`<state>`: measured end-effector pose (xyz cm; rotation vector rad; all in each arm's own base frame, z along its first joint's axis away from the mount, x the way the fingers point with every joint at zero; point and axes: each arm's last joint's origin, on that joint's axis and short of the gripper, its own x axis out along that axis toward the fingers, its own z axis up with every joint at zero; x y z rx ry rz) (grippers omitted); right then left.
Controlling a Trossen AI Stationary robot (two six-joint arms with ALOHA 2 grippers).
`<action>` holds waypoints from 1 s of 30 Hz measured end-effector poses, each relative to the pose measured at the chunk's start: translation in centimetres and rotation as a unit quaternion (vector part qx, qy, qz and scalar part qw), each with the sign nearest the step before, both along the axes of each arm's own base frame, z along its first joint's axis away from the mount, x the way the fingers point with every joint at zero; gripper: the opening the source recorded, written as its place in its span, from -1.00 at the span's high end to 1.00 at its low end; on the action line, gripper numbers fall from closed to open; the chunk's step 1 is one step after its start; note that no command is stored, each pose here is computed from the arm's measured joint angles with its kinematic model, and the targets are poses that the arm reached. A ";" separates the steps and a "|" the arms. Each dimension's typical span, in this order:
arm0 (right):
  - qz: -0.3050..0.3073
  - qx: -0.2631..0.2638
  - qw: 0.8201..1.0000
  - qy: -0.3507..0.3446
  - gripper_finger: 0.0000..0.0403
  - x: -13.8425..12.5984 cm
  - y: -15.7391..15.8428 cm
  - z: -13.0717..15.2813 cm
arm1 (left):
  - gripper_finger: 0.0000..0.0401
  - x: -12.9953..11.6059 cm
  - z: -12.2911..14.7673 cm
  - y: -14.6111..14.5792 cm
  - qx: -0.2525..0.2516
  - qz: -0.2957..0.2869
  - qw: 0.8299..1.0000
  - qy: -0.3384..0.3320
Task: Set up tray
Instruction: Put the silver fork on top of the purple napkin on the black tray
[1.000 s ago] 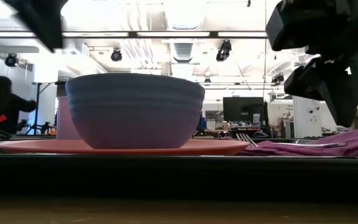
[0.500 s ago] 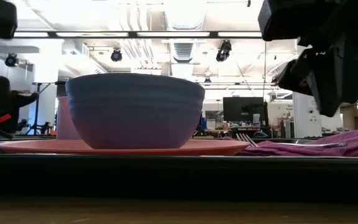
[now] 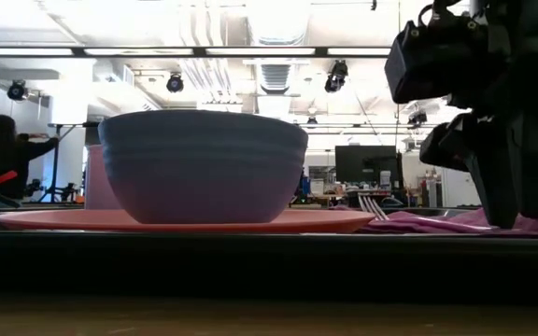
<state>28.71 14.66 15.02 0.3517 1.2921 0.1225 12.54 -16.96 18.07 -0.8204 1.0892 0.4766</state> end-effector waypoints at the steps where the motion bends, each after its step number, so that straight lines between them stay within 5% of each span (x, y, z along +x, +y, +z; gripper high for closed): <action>1: 0.000 -0.001 1.000 0.001 0.37 0.1 0.0 -0.2 | 0.02 0.0 -0.2 0.0 -0.006 -0.002 1.000 0.003; 12: 0.002 0.024 0.999 -0.042 0.37 1.4 0.6 -1.0 | 0.02 -0.2 -3.8 0.3 -0.091 0.002 0.995 -0.049; 18: -0.020 0.029 0.999 -0.023 0.37 1.5 0.7 -0.5 | 0.02 -0.3 -4.3 0.6 -0.093 0.014 0.994 -0.060; 30: -0.039 -0.052 0.996 0.068 0.37 -0.2 0.3 3.1 | 0.02 -0.1 -4.1 0.7 -0.064 0.032 0.993 -0.095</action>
